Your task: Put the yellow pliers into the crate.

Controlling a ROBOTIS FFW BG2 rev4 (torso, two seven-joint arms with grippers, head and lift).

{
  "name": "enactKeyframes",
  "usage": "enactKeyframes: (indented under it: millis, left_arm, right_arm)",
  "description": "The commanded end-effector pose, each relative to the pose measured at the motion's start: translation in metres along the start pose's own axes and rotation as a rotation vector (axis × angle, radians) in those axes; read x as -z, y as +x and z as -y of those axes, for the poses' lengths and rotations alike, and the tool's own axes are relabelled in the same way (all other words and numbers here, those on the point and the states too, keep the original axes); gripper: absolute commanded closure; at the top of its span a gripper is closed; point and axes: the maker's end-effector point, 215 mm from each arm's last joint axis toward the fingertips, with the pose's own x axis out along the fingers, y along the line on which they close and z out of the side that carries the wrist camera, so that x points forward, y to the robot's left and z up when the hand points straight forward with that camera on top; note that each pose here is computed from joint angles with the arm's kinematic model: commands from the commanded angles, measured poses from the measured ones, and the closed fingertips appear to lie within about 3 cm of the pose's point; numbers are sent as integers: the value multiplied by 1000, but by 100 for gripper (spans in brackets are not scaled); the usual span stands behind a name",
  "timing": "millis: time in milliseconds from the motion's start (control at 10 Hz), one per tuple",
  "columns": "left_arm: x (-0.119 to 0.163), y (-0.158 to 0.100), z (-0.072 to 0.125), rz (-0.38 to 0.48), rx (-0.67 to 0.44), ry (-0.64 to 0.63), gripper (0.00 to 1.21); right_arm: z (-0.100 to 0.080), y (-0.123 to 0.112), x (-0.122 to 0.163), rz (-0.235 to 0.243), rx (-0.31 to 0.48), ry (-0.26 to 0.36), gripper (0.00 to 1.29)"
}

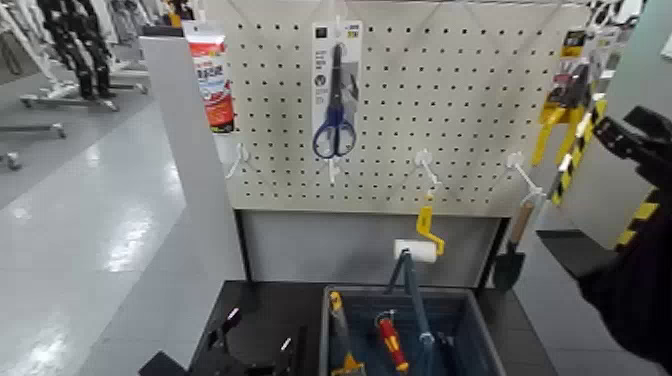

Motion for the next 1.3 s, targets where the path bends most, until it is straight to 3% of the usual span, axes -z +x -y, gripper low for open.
enactKeyframes:
  millis: [100,300,800,900,1000,1300]
  left_arm:
    - [-1,2,2,4,10,2,12]
    - [-1,3,3,4,12,0,12]
    - [-1,5,5,6,18,2,12]
    - [-1,5,5,6,18,2,12]
    - [-1,5,5,6,18,2,12]
    - [-3,6,5,10,22,7,12]
  right_arm:
    - [0,18,0,6,-66,46,17]
    - [-6,30,8,-6,-130,77,18]
    - [-17,51,14,-22,-193,105,20]
    - [-20,54,14,-30,-207,106,57]
    - [-21,56,16,-38,-212,105,117]
    - [-23,59,16,-42,-215,104,117]
